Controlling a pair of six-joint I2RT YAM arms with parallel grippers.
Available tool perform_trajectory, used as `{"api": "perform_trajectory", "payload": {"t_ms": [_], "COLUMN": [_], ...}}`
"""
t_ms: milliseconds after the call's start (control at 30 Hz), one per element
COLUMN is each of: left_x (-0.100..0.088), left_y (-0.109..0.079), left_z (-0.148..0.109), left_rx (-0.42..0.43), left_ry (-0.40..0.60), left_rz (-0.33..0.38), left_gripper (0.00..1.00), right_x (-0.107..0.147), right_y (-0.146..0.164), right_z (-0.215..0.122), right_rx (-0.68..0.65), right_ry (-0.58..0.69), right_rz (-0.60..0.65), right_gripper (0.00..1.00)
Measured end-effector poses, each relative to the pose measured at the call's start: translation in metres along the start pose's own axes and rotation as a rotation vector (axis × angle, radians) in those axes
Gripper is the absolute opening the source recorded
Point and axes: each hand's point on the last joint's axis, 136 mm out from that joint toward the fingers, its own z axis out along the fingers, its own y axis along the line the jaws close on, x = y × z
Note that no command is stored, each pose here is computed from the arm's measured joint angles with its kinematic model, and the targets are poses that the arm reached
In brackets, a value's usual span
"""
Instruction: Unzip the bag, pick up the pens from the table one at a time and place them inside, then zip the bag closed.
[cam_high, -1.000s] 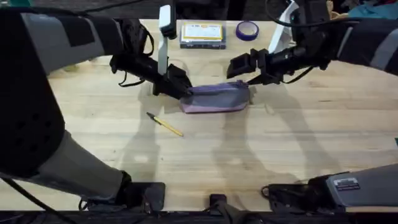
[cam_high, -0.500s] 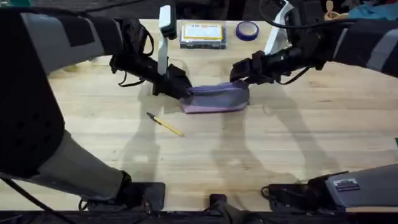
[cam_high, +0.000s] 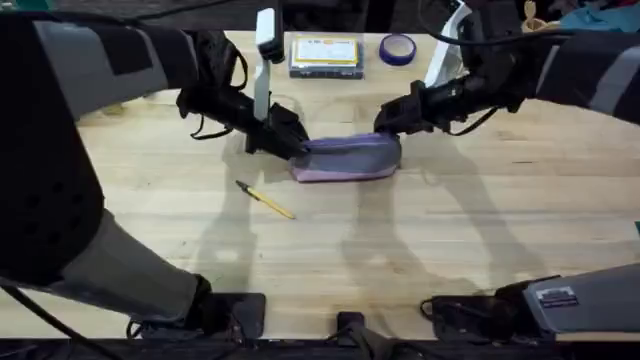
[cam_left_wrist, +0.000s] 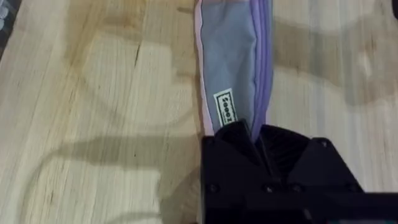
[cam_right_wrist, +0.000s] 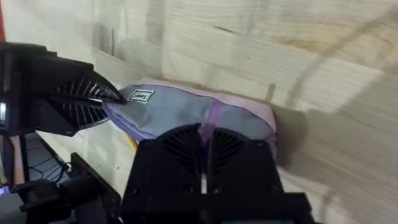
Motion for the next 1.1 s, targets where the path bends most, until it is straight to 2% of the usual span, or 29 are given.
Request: {"api": "perform_trajectory", "payload": {"t_ms": [433, 767, 1100], "left_x": [0.000, 0.000, 0.000], "left_y": [0.000, 0.000, 0.000], "left_z": [0.000, 0.000, 0.000], "left_rx": [0.000, -0.001, -0.001], "left_ry": [0.000, 0.000, 0.000], "left_rz": [0.000, 0.001, 0.001], "left_gripper": [0.042, 0.042, 0.042], "right_x": [0.000, -0.008, -0.007], "right_y": [0.001, 0.024, 0.029], "right_z": [-0.001, -0.029, -0.031], "right_rx": [-0.001, -0.022, -0.044], "right_ry": [-0.001, -0.082, -0.079], "right_rz": [-0.002, -0.071, -0.076], "right_gripper": [0.031, 0.031, 0.031]}}
